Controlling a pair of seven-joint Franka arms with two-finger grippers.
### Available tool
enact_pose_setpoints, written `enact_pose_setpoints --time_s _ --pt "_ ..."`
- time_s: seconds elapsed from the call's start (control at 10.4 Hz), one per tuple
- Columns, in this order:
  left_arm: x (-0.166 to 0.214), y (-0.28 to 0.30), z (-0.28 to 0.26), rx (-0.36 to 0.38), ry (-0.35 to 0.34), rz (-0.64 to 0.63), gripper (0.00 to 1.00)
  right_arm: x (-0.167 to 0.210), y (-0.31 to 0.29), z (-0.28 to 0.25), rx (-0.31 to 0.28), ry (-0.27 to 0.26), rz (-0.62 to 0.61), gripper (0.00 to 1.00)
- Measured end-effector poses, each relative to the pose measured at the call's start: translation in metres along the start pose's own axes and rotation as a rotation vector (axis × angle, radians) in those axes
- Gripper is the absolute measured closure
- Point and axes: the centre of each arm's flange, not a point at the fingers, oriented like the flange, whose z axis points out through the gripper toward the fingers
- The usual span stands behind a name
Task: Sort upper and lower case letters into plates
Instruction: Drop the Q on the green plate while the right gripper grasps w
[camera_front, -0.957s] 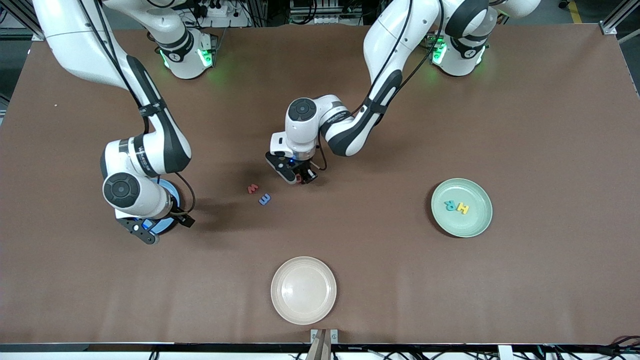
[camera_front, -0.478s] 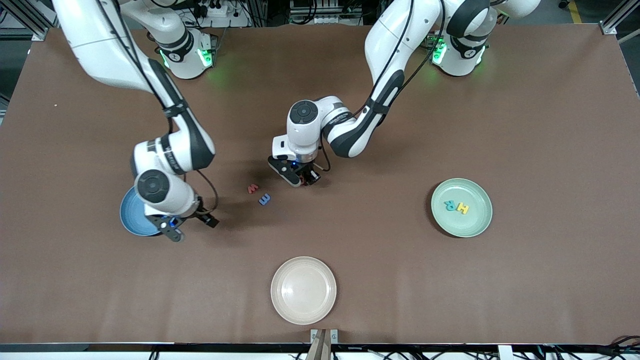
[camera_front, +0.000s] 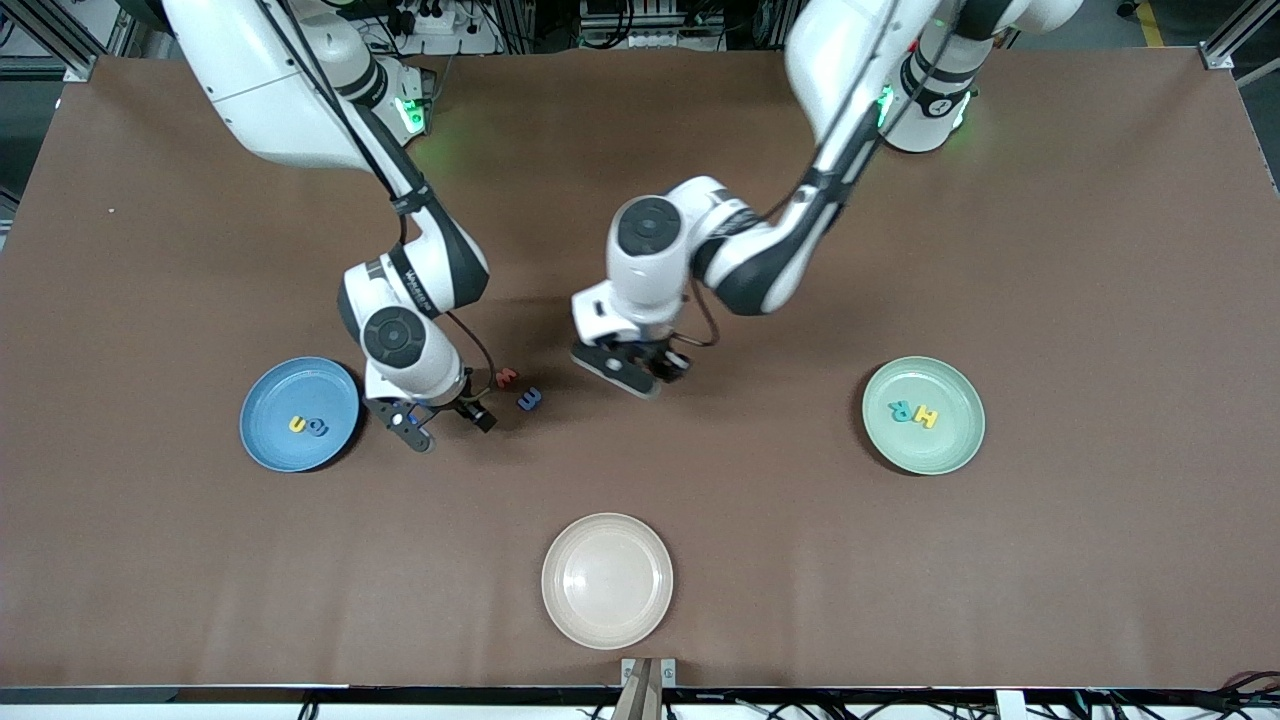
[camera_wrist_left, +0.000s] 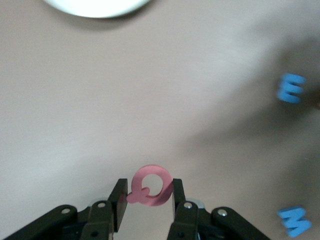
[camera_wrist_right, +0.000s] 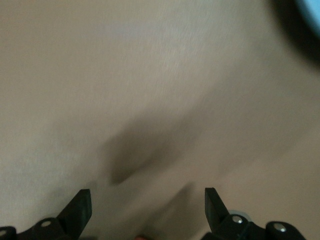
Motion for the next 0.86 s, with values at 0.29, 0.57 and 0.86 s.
enact_pose_setpoints --time_s 0.29,0.57,0.86 --pt "0.007 -0.134 -0.024 0.043 -0.093 -0.176 0.59 -0.025 0.003 0.003 0.022 -0.030 -0.002 0.00" --pt "-0.017 -0.258 0.020 0.059 -0.200 -0.329 0.59 -0.043 0.014 0.006 0.036 -0.030 -0.021 0.00" --pt "-0.050 -0.326 0.073 0.051 -0.296 -0.394 0.59 -0.052 0.023 0.016 0.063 -0.024 -0.021 0.00"
